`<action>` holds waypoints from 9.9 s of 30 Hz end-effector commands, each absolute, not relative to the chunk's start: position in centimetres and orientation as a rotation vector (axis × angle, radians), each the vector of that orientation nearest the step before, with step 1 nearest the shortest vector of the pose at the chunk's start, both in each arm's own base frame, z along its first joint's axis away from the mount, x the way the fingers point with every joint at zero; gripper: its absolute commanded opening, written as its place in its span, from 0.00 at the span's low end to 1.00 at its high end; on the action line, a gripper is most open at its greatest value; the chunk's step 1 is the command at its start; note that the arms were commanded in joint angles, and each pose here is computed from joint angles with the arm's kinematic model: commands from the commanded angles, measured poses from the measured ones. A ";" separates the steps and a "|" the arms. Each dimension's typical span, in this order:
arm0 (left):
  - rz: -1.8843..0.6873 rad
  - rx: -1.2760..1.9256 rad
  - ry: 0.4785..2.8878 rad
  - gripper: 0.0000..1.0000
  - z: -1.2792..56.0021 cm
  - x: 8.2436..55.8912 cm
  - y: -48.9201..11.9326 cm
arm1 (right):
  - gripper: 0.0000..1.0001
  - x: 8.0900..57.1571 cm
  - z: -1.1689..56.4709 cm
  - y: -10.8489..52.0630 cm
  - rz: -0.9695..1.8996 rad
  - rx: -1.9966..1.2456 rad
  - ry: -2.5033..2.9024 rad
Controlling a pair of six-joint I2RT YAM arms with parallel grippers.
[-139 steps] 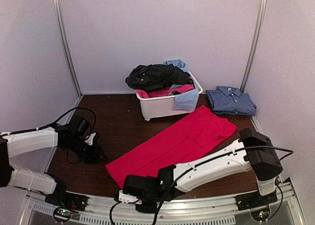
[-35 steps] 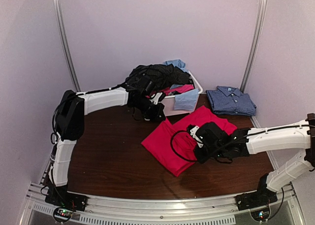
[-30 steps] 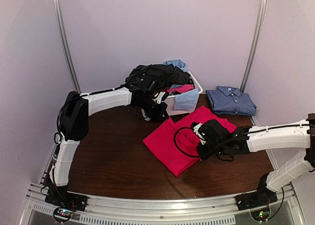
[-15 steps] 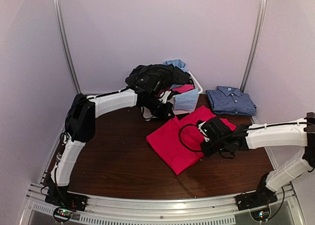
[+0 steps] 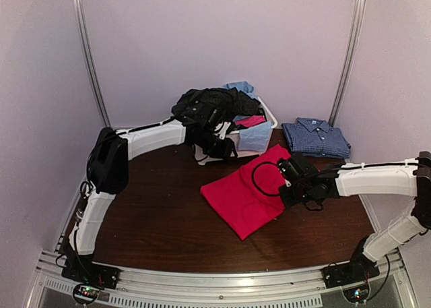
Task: Fold and stack the mixed laundry pile
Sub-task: Fold the rectangle-folded T-shirt at the center of the board, then rotate the 2/3-rectangle-folded T-shirt at the center of the board, then rotate the 2/3-rectangle-folded T-shirt from the center of the board, then move the 2/3-rectangle-folded T-shirt to the center of the board, then pick up the 2/3-rectangle-folded T-shirt from the center of the board.
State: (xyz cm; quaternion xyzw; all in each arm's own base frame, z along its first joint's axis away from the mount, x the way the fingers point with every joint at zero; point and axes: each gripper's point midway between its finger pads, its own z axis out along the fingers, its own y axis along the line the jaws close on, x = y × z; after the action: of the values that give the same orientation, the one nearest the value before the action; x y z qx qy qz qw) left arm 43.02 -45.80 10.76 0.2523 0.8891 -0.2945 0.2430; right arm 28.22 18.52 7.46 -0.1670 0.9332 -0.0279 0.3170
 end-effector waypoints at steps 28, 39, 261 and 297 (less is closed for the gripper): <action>-0.385 1.351 2.281 0.07 2.1 31.0 -40.3 | 0.25 27.8 10.8 24.8 0.561 -0.304 2.446; -0.355 1.489 2.525 0.03 -2.8 15.9 -35.6 | 0.26 27.1 11.3 19.5 0.397 -0.151 2.481; -1.184 0.681 2.596 0.38 4.4 7.8 -31.5 | 0.48 6.9 2.8 26.5 1.338 -0.201 2.787; -1.361 0.881 2.455 0.00 8.6 4.8 -33.9 | 0.00 6.2 6.6 27.6 1.327 -0.335 2.740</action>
State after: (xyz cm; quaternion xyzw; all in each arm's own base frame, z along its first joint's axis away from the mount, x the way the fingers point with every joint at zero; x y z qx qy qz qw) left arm 4.38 -32.42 4.15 0.2775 0.8634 -0.4170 0.0604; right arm 4.97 27.06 3.63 -0.0883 0.8957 0.4358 -0.0066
